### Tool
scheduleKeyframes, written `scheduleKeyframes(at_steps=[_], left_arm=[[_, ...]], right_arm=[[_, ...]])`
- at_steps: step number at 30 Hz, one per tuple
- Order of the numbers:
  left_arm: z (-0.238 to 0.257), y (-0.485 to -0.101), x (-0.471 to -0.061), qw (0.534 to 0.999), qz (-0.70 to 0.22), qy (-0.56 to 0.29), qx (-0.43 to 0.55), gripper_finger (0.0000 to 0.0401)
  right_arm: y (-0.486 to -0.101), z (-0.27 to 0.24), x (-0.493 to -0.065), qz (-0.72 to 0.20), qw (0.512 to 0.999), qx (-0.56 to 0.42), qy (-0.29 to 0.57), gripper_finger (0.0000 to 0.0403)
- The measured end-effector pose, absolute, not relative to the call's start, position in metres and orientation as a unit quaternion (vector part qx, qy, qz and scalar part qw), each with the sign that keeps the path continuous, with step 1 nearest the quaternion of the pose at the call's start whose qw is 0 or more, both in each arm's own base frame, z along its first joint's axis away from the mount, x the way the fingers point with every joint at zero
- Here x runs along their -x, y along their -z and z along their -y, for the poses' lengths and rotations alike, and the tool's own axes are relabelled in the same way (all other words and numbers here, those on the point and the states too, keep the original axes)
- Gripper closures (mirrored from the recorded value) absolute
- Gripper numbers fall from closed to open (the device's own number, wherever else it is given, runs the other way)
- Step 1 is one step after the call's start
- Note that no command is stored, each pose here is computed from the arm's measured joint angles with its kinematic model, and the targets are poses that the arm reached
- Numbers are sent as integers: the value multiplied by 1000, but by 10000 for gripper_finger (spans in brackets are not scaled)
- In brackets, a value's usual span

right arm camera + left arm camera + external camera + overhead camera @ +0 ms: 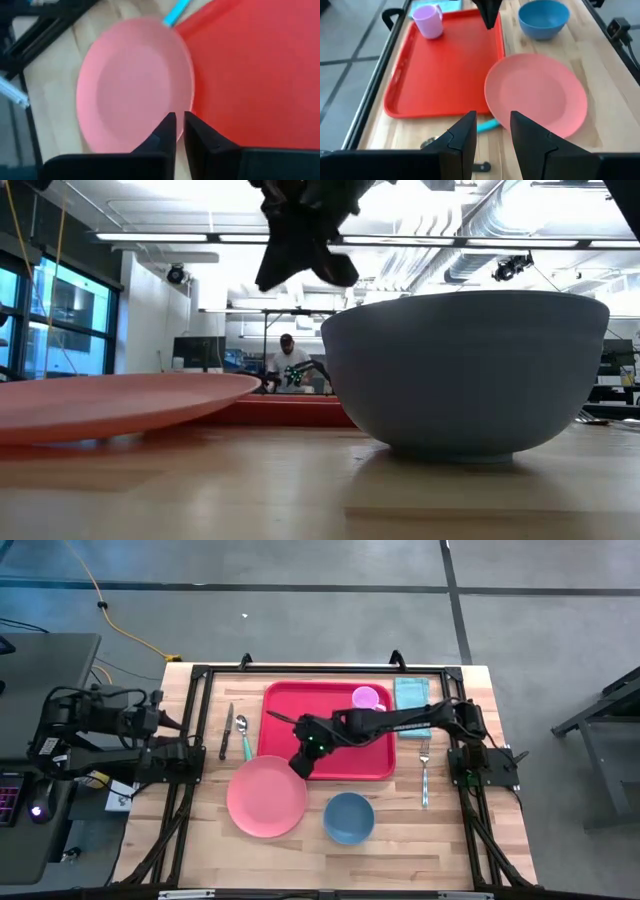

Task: Set up tray
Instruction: Put the pink plate on the tray

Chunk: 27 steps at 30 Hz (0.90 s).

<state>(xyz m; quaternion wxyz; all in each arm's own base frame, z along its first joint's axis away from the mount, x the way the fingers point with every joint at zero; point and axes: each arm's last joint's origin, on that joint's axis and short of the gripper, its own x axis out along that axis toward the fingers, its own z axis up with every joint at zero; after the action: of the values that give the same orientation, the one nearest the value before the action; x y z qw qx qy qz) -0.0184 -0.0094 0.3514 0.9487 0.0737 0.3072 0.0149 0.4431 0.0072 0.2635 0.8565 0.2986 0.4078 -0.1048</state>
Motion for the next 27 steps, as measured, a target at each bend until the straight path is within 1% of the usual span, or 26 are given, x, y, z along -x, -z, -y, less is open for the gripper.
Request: scheduleKeyframes(at_steps=[3, 6, 11, 14, 18, 24, 27], left_arm=[[10, -352, 18, 951, -301, -5, -69, 249], [10, -355, 17, 956, -286, -3, -71, 249], [9, -359, 14, 961, -265, -5, -76, 249], [9, -359, 14, 962, -261, -6, -76, 249], [9, -359, 14, 962, -261, -7, -76, 249], [9, -359, 14, 962, -262, -9, -76, 249], [9, -359, 14, 962, -262, -9, -76, 249]], right_arm=[[-244, -10, -443, -412, 851, -317, 74, 350], [-215, -9, -439, -420, 831, -362, 44, 299], [-174, 5, -430, -364, 819, -443, 18, 213], [-160, 14, -424, -332, 810, -484, 14, 179], [-154, 22, -420, -315, 814, -487, 15, 166], [-156, 32, -420, -305, 831, -466, 7, 179], [-156, 35, -420, -303, 835, -458, 7, 177]])
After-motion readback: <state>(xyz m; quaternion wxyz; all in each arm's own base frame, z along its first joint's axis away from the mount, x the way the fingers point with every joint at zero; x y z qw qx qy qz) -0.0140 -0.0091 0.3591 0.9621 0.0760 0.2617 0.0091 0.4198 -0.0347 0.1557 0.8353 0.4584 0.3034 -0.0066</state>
